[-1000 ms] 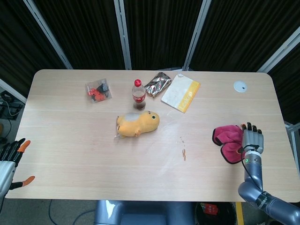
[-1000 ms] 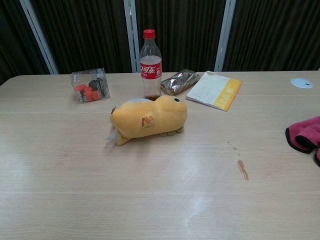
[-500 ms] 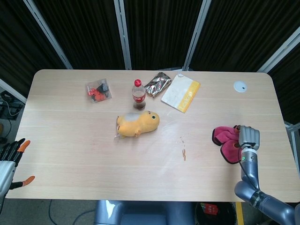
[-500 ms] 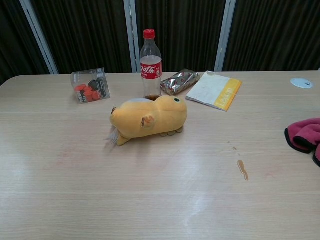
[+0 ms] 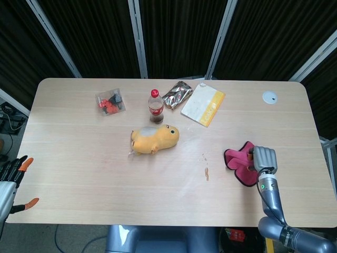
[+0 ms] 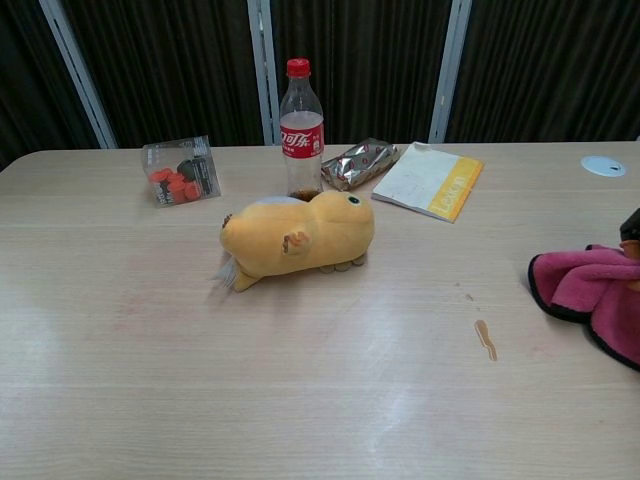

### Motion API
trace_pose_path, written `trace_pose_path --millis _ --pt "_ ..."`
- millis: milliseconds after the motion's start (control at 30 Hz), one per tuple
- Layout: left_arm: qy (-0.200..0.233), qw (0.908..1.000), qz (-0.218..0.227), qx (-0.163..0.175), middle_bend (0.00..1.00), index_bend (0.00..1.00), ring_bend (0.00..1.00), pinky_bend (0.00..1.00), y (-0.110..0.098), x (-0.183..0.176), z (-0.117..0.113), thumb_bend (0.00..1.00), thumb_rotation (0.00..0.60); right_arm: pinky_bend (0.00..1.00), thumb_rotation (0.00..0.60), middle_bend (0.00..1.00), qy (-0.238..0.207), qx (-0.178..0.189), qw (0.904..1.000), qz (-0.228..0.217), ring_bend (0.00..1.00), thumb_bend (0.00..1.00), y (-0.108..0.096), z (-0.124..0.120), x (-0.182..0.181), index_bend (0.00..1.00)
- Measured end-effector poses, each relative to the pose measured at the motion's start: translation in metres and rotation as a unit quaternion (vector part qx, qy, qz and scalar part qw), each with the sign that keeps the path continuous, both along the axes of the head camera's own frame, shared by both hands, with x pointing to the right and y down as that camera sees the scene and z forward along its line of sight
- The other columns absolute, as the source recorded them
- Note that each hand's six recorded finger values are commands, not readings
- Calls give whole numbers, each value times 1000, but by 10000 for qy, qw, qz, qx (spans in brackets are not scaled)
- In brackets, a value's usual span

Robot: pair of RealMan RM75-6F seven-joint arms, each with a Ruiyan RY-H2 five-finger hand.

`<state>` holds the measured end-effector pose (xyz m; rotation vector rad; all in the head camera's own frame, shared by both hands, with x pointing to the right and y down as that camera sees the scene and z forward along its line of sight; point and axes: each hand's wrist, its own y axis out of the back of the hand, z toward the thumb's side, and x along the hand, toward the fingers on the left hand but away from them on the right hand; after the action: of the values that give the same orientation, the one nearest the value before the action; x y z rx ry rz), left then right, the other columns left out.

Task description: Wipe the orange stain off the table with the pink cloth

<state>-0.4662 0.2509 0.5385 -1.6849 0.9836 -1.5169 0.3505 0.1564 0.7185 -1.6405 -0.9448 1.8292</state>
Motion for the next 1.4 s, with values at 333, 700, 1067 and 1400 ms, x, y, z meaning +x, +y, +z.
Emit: trace_pose_path --millis 333,700,1067,1400 --pt "26 10000 -29 36 0 46 0 0 0 -1 -1 0 600 718 600 615 -725 -278 9939 -780 537 258 39 -13 -83 727" --pt "28 10000 -56 12 0 46 0 0 0 -2 0 0 600 718 600 615 -1284 -666 9804 -1336 537 259 86 -5 -158 727" --pt "47 9999 -90 -24 0 47 0 0 -1 -3 1 0 600 718 600 615 -698 -436 9876 -1338 536 273 61 19 -151 727" --pt "35 9999 -107 -51 0 47 0 0 -1 -3 1 0 600 717 600 615 -2 -114 9957 -915 536 279 14 29 -106 728"
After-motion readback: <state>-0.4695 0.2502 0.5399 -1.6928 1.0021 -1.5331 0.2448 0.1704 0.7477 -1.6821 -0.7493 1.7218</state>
